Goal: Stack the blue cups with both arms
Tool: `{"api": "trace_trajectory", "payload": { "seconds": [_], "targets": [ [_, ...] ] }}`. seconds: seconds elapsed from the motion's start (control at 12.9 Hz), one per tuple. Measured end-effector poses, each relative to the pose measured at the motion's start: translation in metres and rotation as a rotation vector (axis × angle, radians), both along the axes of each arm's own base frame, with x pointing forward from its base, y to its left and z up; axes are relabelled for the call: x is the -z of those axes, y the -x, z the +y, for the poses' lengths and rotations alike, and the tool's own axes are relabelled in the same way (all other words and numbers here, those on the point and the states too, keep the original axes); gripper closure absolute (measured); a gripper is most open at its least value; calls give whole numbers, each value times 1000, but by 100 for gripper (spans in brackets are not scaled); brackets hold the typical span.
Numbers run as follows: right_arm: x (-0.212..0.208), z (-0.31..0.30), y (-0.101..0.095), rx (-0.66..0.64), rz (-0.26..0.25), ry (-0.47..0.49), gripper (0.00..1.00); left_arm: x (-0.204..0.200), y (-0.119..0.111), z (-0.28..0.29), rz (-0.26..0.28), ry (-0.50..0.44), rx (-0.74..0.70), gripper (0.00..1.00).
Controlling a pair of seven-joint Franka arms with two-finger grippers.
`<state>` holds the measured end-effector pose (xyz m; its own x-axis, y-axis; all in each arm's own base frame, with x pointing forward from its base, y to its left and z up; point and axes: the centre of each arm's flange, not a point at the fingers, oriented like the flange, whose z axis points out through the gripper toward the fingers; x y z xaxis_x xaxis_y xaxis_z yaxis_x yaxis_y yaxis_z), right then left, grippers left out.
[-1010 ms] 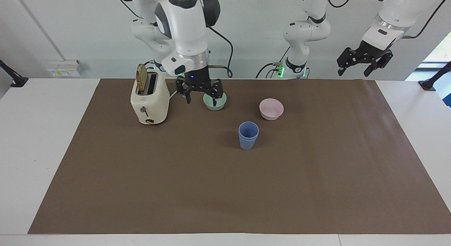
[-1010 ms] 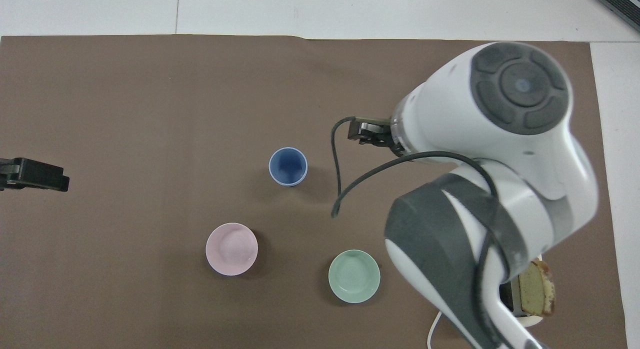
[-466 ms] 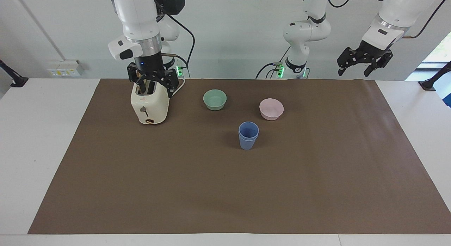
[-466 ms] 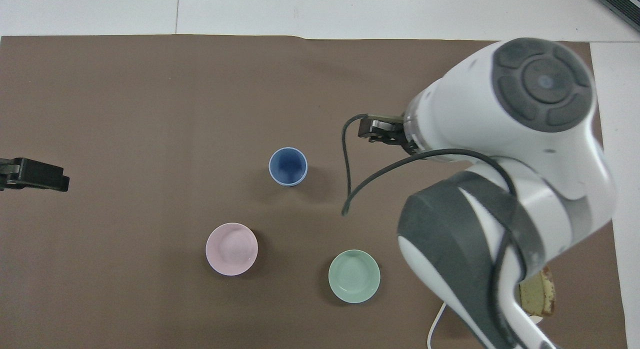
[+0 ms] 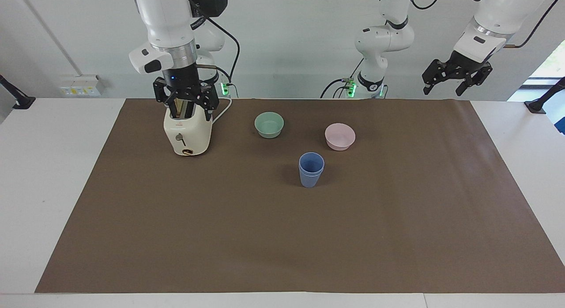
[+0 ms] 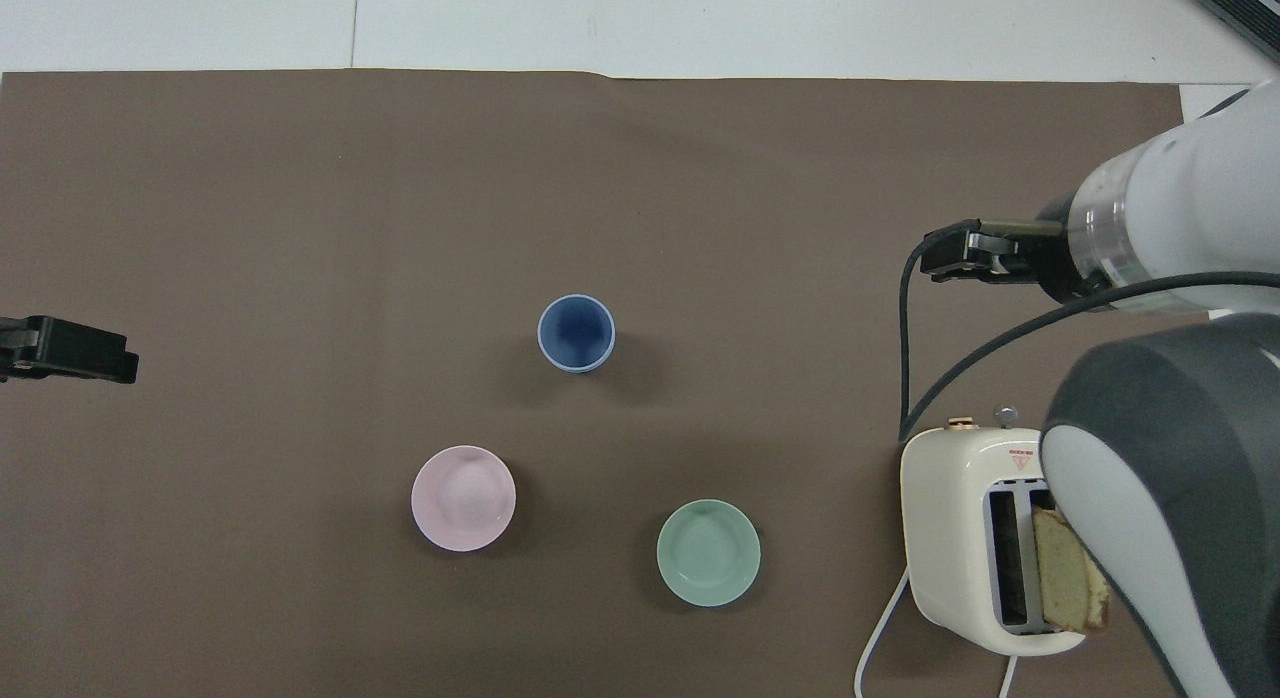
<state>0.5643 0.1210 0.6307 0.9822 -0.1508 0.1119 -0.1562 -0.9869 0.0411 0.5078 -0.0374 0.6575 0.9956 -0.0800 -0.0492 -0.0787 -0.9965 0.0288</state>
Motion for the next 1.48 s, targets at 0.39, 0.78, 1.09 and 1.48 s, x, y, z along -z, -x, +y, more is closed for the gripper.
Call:
{"api": "trace_trajectory", "payload": {
  "seconds": [0.39, 0.78, 1.09, 1.48],
  "targets": [
    [-9, -36, -3, 38, 12, 0, 0, 0, 0, 0, 0, 0, 0, 0],
    [-23, -53, 8, -24, 63, 14, 0, 0, 0, 0, 0, 0, 0, 0],
    [-28, -69, 14, -14, 82, -12, 0, 0, 0, 0, 0, 0, 0, 0],
    [-31, -80, 22, -27, 105, -34, 0, 2, 0, 0, 5, 0, 0, 0]
  ]
}}
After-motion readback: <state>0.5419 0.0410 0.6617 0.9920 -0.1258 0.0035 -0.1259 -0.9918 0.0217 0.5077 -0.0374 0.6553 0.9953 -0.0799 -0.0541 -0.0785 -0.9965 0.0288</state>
